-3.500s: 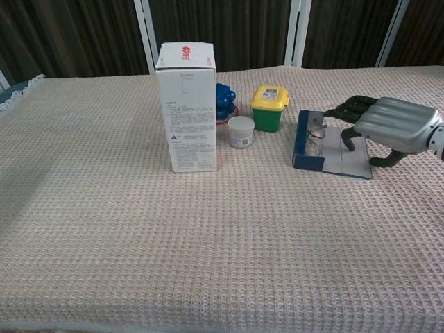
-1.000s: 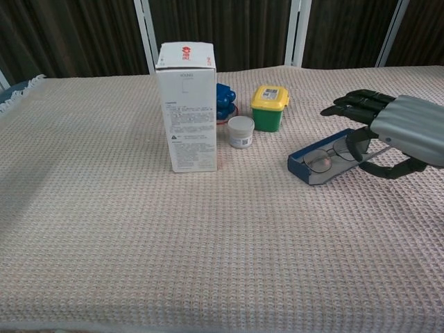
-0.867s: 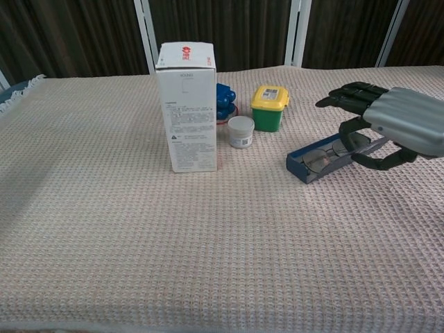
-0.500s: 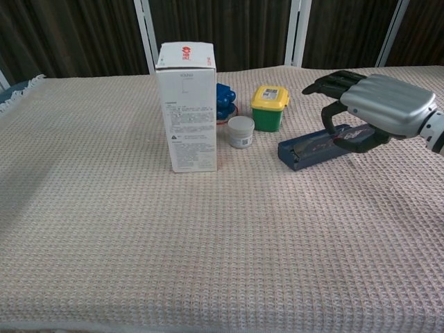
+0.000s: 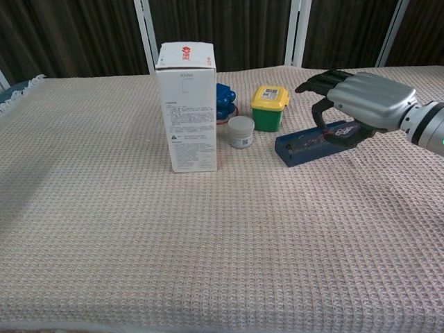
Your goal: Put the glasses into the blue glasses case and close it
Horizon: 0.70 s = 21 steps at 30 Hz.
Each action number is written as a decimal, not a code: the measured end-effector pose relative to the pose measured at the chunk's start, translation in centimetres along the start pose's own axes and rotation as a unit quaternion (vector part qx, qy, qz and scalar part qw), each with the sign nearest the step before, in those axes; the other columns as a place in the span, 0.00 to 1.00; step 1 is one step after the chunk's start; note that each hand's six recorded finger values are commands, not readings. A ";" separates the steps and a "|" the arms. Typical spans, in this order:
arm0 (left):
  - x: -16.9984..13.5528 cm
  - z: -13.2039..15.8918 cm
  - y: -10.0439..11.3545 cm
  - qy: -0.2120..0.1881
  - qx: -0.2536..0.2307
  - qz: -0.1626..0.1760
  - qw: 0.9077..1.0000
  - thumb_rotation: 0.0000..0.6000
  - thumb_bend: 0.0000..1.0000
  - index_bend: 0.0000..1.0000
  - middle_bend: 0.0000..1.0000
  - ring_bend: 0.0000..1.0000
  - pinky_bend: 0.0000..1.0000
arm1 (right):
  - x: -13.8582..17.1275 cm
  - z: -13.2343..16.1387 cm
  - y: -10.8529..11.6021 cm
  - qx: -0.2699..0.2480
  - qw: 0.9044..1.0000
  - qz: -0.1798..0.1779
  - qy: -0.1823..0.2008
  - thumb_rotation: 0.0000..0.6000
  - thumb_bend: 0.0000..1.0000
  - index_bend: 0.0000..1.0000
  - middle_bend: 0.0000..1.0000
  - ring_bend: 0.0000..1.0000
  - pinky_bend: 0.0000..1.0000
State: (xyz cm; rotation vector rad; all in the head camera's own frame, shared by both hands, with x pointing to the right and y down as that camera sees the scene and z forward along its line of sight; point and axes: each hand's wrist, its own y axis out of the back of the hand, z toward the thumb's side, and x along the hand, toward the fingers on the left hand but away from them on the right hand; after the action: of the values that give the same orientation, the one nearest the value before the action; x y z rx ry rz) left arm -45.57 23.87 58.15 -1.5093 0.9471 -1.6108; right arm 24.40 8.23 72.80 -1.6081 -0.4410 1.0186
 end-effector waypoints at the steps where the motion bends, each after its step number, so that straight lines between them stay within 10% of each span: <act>1: 0.0 0.0 0.0 0.000 0.000 0.000 1.000 1.00 0.42 0.00 0.00 0.00 0.02 | -0.3 0.0 -0.1 0.003 1.000 0.004 -0.001 1.00 0.66 0.75 0.20 0.00 0.00; 15: 0.0 -0.1 -0.1 0.000 0.001 -0.002 1.000 1.00 0.42 0.00 0.00 0.00 0.02 | -2.6 0.0 -0.5 0.019 0.999 0.027 -0.020 1.00 0.66 0.68 0.20 0.00 0.00; 21: 0.0 0.0 -0.2 0.001 0.002 -0.004 1.000 1.00 0.42 0.00 0.00 0.00 0.02 | -3.4 -0.1 -1.0 0.024 0.998 0.042 -0.030 1.00 0.66 0.46 0.15 0.00 0.00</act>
State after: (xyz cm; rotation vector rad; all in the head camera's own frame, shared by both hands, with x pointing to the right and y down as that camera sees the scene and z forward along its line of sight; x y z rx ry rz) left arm -45.58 23.91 58.31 -1.5112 0.9384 -1.6189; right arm 22.77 5.97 75.06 -1.5675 -0.3890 1.1347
